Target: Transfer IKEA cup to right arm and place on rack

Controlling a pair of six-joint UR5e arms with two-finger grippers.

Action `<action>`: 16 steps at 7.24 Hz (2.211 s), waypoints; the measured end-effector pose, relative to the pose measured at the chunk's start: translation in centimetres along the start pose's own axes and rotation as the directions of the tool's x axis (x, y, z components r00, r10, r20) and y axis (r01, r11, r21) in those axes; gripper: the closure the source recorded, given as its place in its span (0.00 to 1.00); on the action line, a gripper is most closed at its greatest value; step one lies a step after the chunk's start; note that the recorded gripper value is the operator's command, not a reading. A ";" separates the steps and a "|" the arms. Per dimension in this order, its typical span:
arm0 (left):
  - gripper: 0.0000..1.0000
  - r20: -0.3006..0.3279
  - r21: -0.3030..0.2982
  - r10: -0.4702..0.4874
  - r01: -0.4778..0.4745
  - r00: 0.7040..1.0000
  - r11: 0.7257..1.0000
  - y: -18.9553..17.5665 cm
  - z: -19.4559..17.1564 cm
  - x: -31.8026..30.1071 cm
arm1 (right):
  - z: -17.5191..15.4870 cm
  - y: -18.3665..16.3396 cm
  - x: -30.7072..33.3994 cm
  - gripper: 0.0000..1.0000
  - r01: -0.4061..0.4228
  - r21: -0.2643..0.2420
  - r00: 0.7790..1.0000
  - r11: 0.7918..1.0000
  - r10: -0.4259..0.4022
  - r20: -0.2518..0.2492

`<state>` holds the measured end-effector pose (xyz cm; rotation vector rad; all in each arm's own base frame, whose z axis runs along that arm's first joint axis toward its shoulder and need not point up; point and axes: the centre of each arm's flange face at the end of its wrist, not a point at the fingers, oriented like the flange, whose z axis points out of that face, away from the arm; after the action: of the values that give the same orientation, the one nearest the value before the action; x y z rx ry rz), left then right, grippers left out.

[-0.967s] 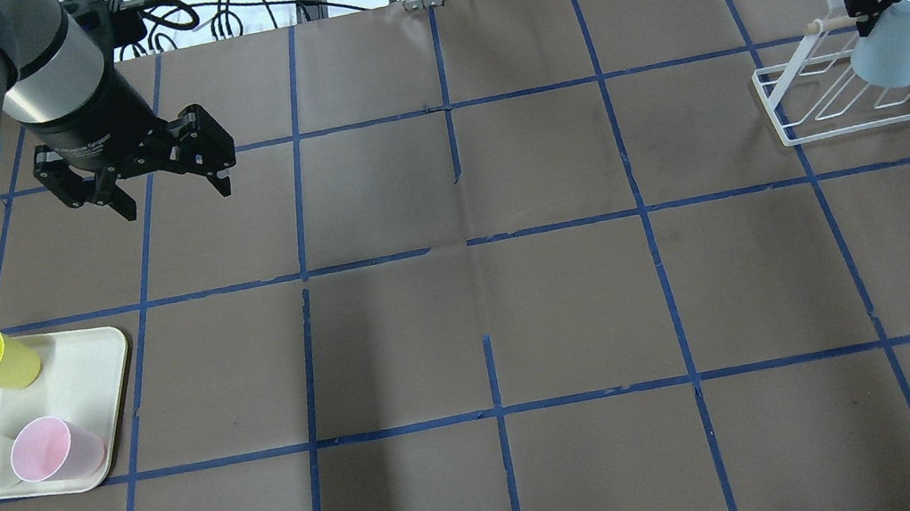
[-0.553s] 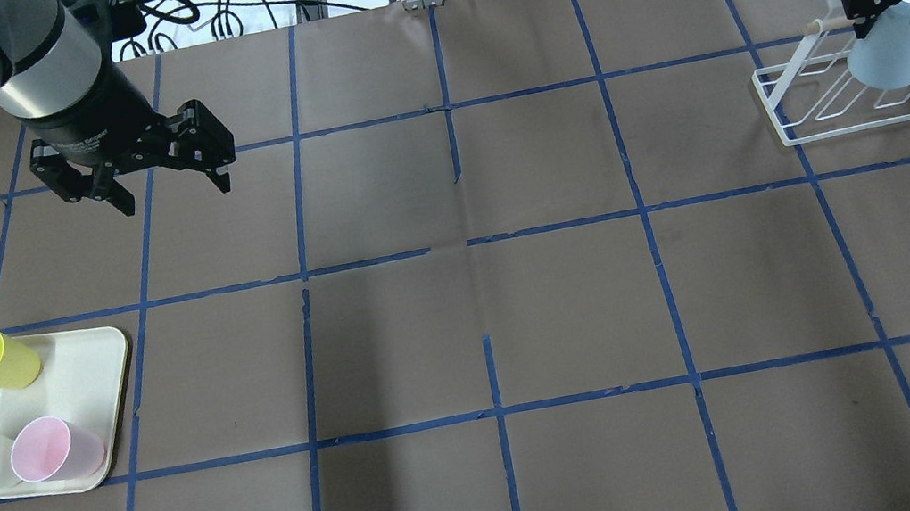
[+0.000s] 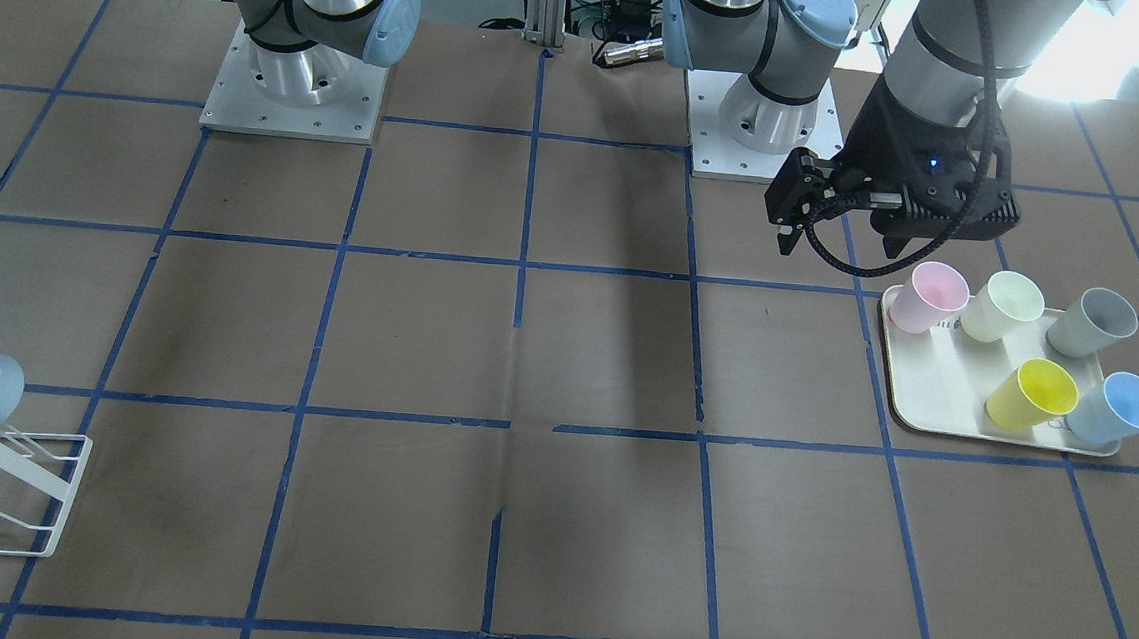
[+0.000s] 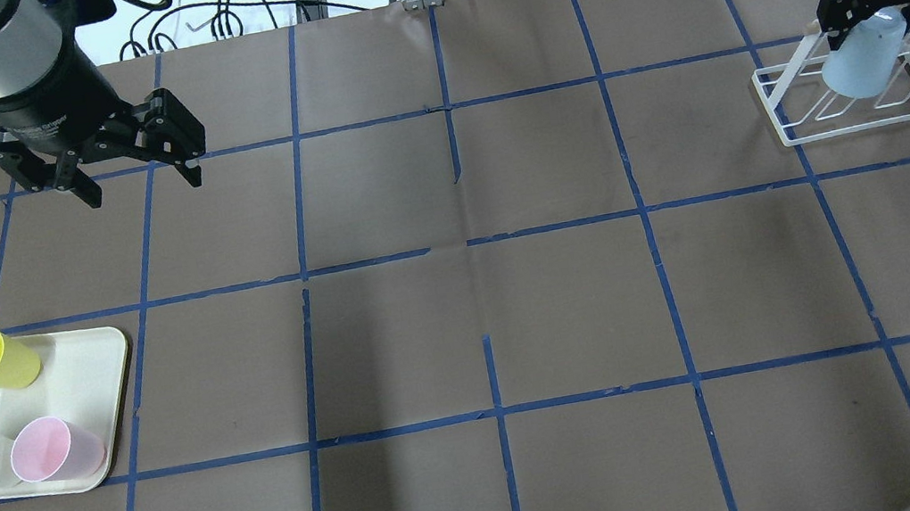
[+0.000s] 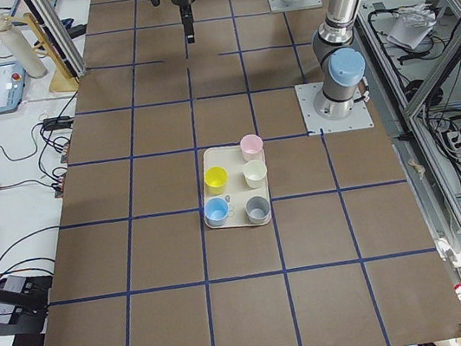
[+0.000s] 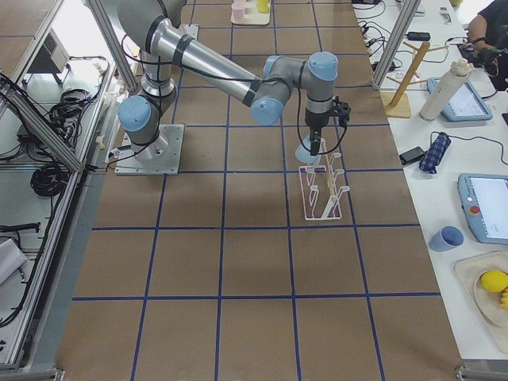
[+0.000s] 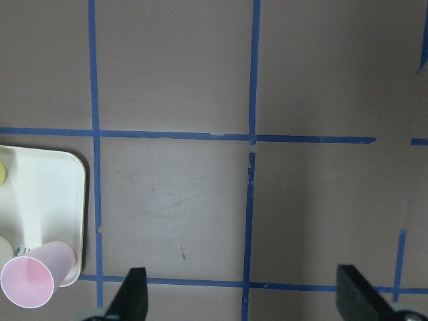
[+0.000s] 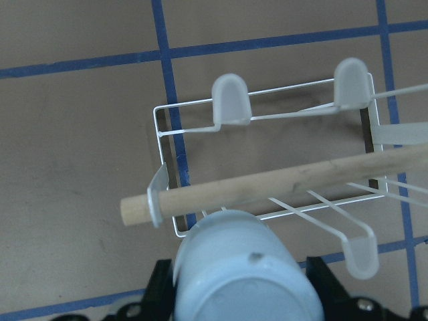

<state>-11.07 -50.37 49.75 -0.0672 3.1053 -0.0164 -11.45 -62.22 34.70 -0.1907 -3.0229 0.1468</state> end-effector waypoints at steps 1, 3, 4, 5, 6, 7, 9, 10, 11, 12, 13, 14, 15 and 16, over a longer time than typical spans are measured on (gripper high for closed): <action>0.00 0.000 0.003 -0.006 0.006 1.000 1.000 0.0 -0.3 -0.3 | 0.1 -0.2 0.0 0.00 0.003 -0.003 1.000 1.000 -0.003 0.000; 0.00 -0.006 0.010 -0.022 0.022 1.000 1.000 -0.2 -0.7 -0.9 | -2.5 0.1 -0.7 0.00 0.011 0.022 1.000 1.000 -0.011 -0.006; 0.00 -0.009 0.011 -0.029 0.029 1.000 1.000 -0.3 -0.8 -1.0 | -5.3 0.7 -1.4 0.00 0.022 0.028 1.000 0.999 -0.022 -0.005; 0.00 -0.007 0.009 -0.029 0.029 1.000 1.000 -0.4 -0.6 -0.9 | -9.2 1.9 -2.9 0.00 0.039 0.013 0.999 0.999 -0.039 0.003; 0.00 -0.007 0.006 -0.027 0.027 1.000 1.000 -0.6 -0.5 -0.7 | -12.7 3.4 -5.3 0.00 0.068 -0.016 0.998 0.998 -0.068 0.018; 0.00 -0.009 0.008 -0.025 0.025 1.000 1.000 -0.5 -0.6 -0.6 | -15.5 4.8 -8.7 0.00 0.109 -0.043 0.994 0.993 -0.108 0.036; 0.00 -0.013 0.012 -0.024 0.025 1.000 1.000 -0.4 -0.8 -0.5 | -19.4 8.5 -17.1 0.00 0.196 -0.084 0.980 0.977 -0.191 0.060; 0.00 -0.016 0.012 -0.025 0.025 1.000 1.000 -0.4 -0.8 -0.6 | -20.6 10.7 -20.5 0.00 0.222 -0.104 0.974 0.969 -0.216 0.064; 0.00 -0.017 0.013 -0.026 0.027 1.000 1.000 -0.4 -0.9 -0.6 | -21.4 12.3 -22.7 0.00 0.226 -0.113 0.973 0.968 -0.219 0.071; 0.00 -0.018 0.014 -0.028 0.028 0.999 1.000 -0.4 -0.9 -0.7 | -21.7 13.0 -23.7 0.00 0.209 -0.119 0.977 0.971 -0.201 0.076; 0.00 -0.018 0.013 -0.029 0.029 0.999 0.999 -0.4 -0.8 -0.7 | -21.6 13.2 -24.1 0.00 0.197 -0.126 0.979 0.972 -0.188 0.079; 0.00 -0.017 0.013 -0.029 0.030 0.999 0.999 -0.4 -0.8 -0.8 | -21.5 13.3 -24.4 0.00 0.191 -0.127 0.979 0.973 -0.180 0.093; 0.00 -0.016 0.011 -0.029 0.029 0.999 1.000 -0.3 -0.7 -0.8 | -21.7 13.4 -24.6 0.00 0.188 -0.121 0.978 0.975 -0.174 0.113; 0.00 -0.016 0.010 -0.027 0.028 0.999 1.000 -0.3 -0.7 -0.7 | -21.8 13.4 -24.6 0.00 0.186 -0.117 0.978 0.976 -0.172 0.120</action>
<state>-10.41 -50.63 50.44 -0.1101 3.1198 -0.0337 16.94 -50.25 52.32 0.0835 -3.1398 -0.0536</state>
